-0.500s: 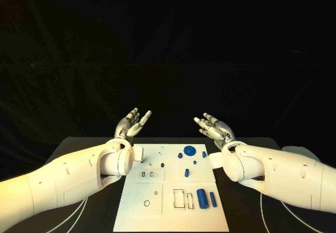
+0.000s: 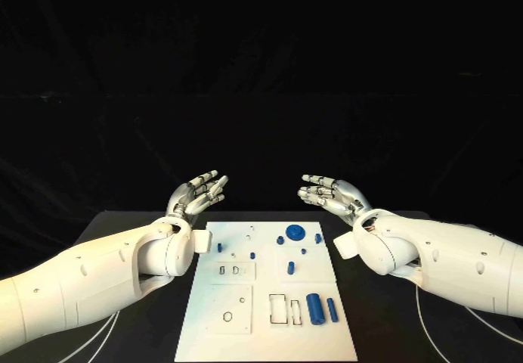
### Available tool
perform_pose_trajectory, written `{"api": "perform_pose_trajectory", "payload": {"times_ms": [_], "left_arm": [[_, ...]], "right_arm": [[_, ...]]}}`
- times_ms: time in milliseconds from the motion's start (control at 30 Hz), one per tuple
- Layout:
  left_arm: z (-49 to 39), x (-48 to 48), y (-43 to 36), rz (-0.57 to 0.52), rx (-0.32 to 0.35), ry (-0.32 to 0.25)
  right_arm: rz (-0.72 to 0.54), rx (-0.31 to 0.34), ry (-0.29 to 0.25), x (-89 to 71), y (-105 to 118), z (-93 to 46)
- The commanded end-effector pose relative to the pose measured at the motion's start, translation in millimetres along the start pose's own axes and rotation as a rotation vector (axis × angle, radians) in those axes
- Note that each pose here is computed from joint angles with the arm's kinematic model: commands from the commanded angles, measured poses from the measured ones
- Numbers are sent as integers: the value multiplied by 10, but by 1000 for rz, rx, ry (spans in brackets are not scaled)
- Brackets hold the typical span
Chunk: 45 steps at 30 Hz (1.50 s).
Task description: Assemble the parts on the task board
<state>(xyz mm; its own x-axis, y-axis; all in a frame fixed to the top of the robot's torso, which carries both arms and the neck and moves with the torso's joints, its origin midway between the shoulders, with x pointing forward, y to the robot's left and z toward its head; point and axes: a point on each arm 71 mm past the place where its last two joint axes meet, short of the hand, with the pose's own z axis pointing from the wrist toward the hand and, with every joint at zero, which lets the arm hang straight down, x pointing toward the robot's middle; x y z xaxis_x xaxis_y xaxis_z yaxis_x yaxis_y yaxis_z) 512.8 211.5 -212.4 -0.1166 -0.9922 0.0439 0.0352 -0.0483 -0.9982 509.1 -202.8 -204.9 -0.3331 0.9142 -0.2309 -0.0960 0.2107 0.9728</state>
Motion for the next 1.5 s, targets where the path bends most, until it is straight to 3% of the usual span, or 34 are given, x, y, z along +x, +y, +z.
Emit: {"api": "perform_pose_trajectory", "payload": {"times_ms": [33, 333, 533, 700, 833, 1033, 1300, 1500], "left_arm": [[-18, 90, -41, -15, 23, 45], [-84, 56, -153, -9, 39, 76], [-167, 82, -275, -12, 51, 128], [-251, 124, -387, -26, 61, 168], [-327, 150, -485, -37, 68, 195], [-405, 176, -594, -48, 76, 221], [-449, 193, -697, -55, 88, 238], [-452, 197, -719, -58, 89, 244]], "right_arm": [[-153, -100, 26, 32, 87, 3], [-296, -139, 62, -64, 193, 39], [-574, -94, 234, -65, 246, 119], [-821, -99, 295, -31, 315, 144], [-1001, -124, 302, 17, 412, 149], [-1172, -146, 295, 98, 492, 164], [-1278, -171, 277, 219, 545, 207], [-1314, -180, 278, 288, 554, 241]]}}
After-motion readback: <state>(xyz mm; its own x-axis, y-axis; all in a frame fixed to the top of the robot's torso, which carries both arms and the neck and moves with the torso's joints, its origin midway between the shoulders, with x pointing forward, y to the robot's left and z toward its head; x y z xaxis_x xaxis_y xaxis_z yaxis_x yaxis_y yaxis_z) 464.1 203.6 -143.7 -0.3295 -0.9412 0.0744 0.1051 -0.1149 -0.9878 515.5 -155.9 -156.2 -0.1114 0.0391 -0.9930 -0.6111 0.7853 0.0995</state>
